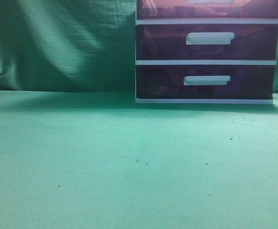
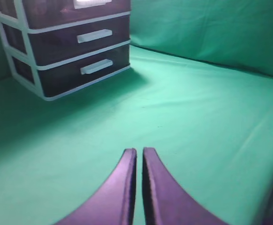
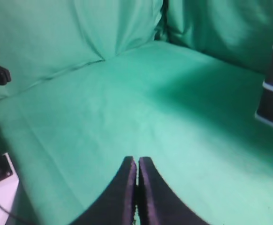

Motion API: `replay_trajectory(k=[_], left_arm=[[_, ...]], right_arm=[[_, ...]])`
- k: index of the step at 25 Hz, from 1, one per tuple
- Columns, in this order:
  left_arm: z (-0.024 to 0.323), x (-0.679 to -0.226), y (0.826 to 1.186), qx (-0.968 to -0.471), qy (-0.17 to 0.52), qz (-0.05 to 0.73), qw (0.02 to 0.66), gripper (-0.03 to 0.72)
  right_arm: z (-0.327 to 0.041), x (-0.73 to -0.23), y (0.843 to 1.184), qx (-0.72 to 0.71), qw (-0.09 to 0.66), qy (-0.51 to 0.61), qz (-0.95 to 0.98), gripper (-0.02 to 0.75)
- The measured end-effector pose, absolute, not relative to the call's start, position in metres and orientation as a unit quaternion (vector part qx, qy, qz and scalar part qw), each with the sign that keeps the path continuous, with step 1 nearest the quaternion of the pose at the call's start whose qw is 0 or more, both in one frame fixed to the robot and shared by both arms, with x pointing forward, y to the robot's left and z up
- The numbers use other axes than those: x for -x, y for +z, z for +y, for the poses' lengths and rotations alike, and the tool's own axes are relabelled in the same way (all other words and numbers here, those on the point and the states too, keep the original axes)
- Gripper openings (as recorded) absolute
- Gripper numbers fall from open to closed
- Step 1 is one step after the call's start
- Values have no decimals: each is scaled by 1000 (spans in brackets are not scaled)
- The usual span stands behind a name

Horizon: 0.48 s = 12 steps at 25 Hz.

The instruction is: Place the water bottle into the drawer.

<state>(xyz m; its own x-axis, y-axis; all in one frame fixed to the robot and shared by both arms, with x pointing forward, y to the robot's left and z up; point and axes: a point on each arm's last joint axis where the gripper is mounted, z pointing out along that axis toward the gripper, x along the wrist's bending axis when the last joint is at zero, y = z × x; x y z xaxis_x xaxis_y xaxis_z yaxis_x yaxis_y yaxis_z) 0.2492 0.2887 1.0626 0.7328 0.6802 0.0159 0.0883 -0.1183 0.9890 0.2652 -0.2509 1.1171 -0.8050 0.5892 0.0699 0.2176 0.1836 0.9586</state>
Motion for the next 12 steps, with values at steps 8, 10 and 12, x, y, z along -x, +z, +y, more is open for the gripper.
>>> replay_trajectory(k=[8, 10, 12], left_arm=[[290, -250, 1063, -707, 255, 269, 602, 0], [290, -250, 1063, -707, 255, 269, 602, 0], [290, -250, 1063, -707, 255, 269, 602, 0]], right_arm=[[-253, -267, 1115, -261, 186, 619, 717, 0], [-253, -267, 1115, -261, 186, 619, 717, 0], [-253, -267, 1115, -261, 187, 619, 717, 0]])
